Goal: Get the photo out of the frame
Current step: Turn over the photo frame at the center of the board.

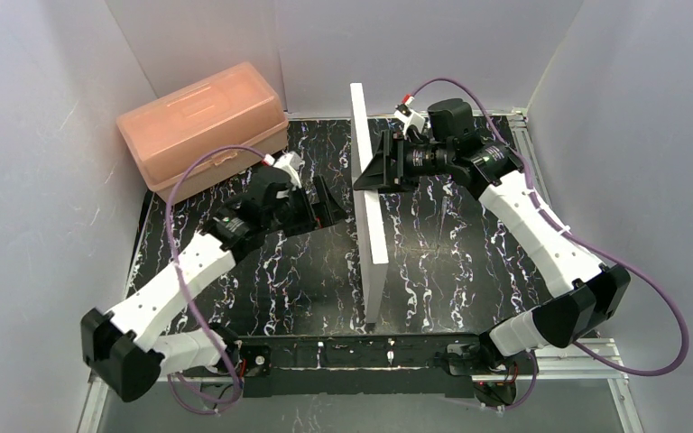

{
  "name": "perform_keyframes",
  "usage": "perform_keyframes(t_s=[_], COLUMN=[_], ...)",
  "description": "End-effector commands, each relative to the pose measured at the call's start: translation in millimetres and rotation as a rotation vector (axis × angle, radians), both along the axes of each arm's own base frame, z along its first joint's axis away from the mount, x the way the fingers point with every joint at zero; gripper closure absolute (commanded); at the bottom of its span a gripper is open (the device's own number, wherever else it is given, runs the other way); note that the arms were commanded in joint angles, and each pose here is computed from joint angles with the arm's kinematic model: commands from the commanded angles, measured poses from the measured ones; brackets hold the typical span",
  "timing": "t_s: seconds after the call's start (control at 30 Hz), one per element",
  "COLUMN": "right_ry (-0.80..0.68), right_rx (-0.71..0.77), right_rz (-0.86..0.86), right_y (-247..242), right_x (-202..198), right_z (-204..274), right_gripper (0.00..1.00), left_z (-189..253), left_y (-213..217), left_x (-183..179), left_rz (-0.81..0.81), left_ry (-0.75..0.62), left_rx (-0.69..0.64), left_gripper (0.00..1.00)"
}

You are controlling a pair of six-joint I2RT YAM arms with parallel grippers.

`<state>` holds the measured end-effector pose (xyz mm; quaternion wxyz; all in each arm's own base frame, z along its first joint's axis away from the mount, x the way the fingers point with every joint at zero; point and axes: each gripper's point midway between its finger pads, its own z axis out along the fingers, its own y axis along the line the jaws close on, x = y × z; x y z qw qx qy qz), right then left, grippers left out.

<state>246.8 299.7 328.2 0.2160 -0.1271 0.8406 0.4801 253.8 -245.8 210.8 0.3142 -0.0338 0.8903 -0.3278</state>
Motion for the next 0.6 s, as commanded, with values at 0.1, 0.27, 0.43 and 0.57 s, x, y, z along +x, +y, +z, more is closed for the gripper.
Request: perform_keyframes(t_s=[0.1,0.27,0.43,0.57], right_ry=[-0.009,-0.009,-0.008,-0.012], right_rx=[-0.026,-0.021,-0.027,-0.028], right_rz=[-0.013,-0.014,-0.006,0.003], right_y=[7.7,13.4,21.1,25.3], right_x=[10.2,10.9,10.4,7.4], right_z=[-10.3,-9.4,-12.1,-11.8], right_gripper=[0.31,0.32,0.33,0.33], left_z=[89.8,125.2,139.4,140.8], left_y=[9.8,-4.1,-24.8,-4.8], left_x=[-36.6,-54.0,-61.7,-46.3], left_rz=[-0.004,-0.051,-0.088,0.054], left_ry=[-0.063,-0.042,-0.038,-0.083], left_rx=[-0.197,-0.343,-0.367,-0.323], left_gripper=[0.02,0.02,0.02,0.02])
